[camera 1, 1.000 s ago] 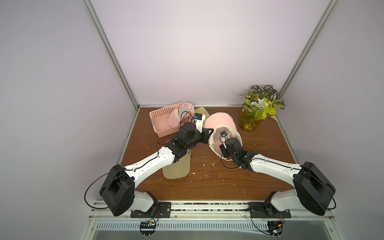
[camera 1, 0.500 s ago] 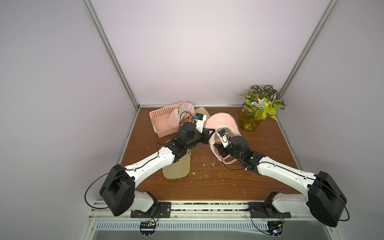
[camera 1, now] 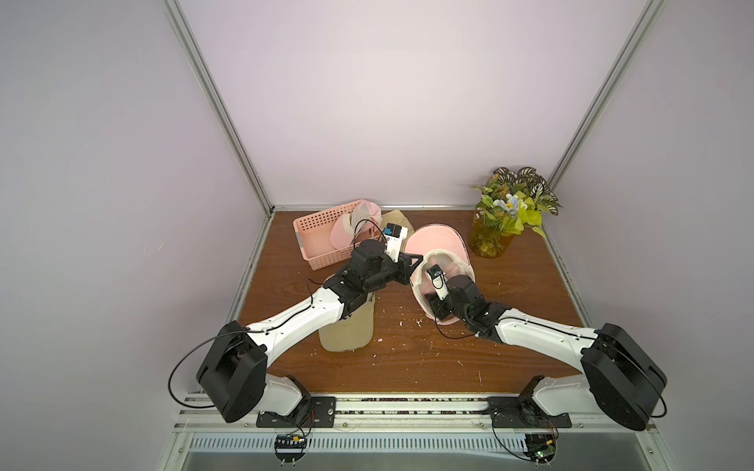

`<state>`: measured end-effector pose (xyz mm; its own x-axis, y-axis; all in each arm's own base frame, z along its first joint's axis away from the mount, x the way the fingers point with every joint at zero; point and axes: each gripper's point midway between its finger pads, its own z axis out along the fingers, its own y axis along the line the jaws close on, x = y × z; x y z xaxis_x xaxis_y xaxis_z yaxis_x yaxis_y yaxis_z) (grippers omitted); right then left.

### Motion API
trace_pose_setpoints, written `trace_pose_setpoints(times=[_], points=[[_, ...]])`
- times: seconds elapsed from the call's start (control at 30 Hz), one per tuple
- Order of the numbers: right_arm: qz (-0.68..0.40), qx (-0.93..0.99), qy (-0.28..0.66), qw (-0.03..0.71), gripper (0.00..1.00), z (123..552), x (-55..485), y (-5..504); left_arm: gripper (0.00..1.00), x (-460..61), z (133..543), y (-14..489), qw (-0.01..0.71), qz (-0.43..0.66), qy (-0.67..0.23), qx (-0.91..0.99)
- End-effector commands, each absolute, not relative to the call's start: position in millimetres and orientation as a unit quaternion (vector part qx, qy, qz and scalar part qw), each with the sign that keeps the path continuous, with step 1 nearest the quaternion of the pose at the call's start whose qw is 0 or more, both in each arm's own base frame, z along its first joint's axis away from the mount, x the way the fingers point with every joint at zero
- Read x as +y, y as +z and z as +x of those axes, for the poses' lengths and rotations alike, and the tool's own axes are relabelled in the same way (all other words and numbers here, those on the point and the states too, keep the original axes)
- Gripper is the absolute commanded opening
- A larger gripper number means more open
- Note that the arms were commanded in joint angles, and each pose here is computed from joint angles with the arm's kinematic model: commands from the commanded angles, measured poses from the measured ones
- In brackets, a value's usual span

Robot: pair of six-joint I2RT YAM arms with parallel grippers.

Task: Turn the baseball cap inside out
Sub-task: Turn over the baseball cap.

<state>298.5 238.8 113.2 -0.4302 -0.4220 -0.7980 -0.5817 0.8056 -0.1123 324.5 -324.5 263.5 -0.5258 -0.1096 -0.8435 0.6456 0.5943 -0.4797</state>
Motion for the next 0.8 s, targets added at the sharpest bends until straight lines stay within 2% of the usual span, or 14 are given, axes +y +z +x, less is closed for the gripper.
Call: trace_pose_setpoints(times=[0.0, 0.17, 0.27, 0.37, 0.6, 0.77], points=[[-0.283, 0.806, 0.142, 0.5, 0.62, 298, 247, 166, 0.0, -319, 332, 288, 0.501, 0.181, -0.416, 0.737], [-0.215, 0.79, 0.191, 0.542, 0.68, 298, 239, 221, 0.01, -306, 347, 300, 0.577, 0.182, -0.383, 0.698], [-0.217, 0.758, 0.239, 0.566, 0.71, 290, 242, 253, 0.05, -294, 344, 311, 0.65, 0.196, -0.358, 0.641], [-0.209, 0.73, 0.309, 0.573, 0.71, 280, 242, 284, 0.04, -279, 340, 320, 0.705, 0.182, -0.344, 0.593], [-0.154, 0.713, 0.424, 0.537, 0.68, 271, 238, 326, 0.0, -273, 352, 320, 0.736, 0.175, -0.299, 0.582], [-0.097, 0.727, 0.454, 0.506, 0.68, 271, 233, 343, 0.0, -269, 352, 318, 0.75, 0.176, -0.287, 0.57]])
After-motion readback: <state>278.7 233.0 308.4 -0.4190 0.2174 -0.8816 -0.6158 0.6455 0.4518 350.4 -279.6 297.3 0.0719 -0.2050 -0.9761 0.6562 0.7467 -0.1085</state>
